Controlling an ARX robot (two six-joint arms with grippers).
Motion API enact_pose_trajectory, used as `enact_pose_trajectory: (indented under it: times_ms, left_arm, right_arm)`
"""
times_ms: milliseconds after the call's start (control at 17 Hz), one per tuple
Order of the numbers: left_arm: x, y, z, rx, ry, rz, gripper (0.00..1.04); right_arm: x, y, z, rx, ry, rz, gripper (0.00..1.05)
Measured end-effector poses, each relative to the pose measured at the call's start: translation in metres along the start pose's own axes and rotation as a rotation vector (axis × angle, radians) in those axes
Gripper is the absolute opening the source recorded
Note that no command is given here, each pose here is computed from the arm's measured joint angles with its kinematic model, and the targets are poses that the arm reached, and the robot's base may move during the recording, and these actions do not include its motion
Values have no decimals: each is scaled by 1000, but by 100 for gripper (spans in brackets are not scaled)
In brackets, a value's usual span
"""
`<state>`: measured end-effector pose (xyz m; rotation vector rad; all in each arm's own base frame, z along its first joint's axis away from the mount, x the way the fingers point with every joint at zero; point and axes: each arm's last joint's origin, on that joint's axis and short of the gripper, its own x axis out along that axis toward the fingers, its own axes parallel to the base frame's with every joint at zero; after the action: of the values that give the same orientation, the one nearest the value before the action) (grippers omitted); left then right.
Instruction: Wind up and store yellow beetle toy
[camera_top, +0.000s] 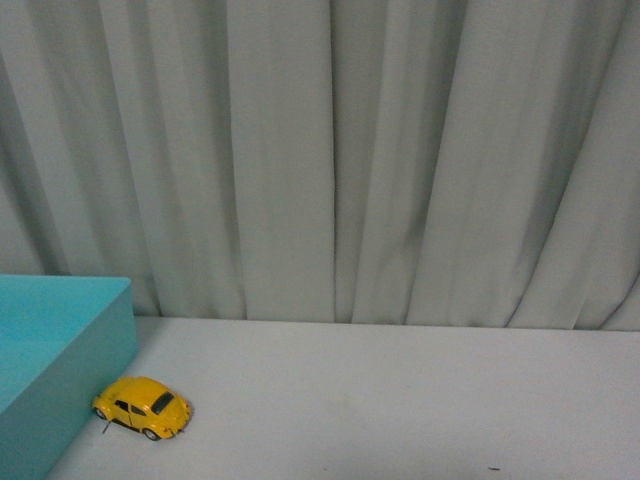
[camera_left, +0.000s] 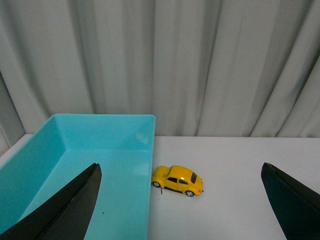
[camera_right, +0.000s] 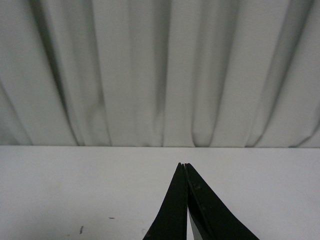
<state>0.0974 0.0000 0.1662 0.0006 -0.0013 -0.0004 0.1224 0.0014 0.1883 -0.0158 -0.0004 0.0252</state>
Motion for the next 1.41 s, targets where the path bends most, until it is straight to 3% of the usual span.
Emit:
enact_pose_trajectory:
  times_ms: [648, 707, 766, 1002, 1414]
  left_arm:
    - [0, 0, 0, 0, 0, 1, 98]
    - [0, 0, 0, 0, 0, 0, 98]
    - [0, 0, 0, 0, 0, 0, 98]
    - [0, 0, 0, 0, 0, 1, 98]
    - [0, 0, 0, 0, 0, 1, 98]
  right_arm:
    - [-15, -1, -19, 1, -10, -25, 2]
    - [-20, 0, -25, 2, 44, -22, 2]
    - [-25, 0, -21, 1, -14, -25, 2]
    - [-25, 0, -22, 1, -4, -26, 2]
    - [-25, 0, -22, 1, -4, -26, 68]
